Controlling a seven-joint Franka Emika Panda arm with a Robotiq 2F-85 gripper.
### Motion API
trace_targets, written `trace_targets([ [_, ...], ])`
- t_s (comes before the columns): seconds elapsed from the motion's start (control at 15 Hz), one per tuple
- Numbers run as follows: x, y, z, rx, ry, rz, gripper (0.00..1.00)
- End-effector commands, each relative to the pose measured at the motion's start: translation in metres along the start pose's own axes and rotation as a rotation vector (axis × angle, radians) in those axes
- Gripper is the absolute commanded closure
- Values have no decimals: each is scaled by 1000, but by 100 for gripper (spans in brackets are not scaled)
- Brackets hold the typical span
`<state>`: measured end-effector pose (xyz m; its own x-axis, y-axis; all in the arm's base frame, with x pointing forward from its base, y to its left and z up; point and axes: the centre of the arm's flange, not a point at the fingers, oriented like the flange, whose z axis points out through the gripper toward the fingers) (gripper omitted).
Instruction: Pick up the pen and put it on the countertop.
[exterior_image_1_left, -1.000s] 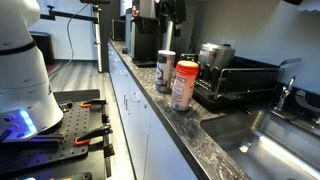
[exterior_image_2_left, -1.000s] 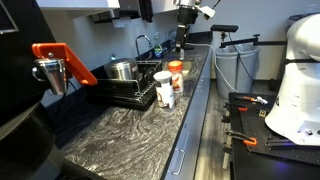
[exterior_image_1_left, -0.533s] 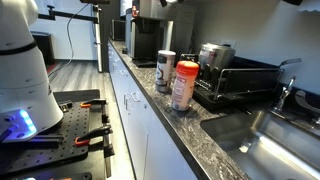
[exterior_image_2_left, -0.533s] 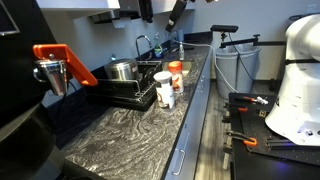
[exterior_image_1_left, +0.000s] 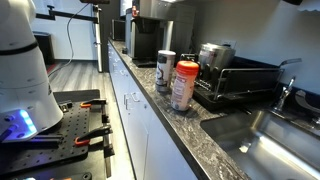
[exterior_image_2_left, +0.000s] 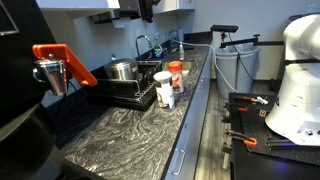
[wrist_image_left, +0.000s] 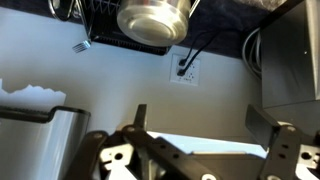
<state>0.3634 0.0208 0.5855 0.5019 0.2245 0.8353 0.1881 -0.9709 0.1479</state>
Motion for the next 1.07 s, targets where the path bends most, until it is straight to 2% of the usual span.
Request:
trace_targets([
  [0.0,11,-1,13,-26,93,7,0],
  [0.53,4,6,12,-27,80,16,0],
  [0.73,16,-4,12,-21,126,-19,0],
  [1.0,54,-27,7,-16,239,-94,0],
])
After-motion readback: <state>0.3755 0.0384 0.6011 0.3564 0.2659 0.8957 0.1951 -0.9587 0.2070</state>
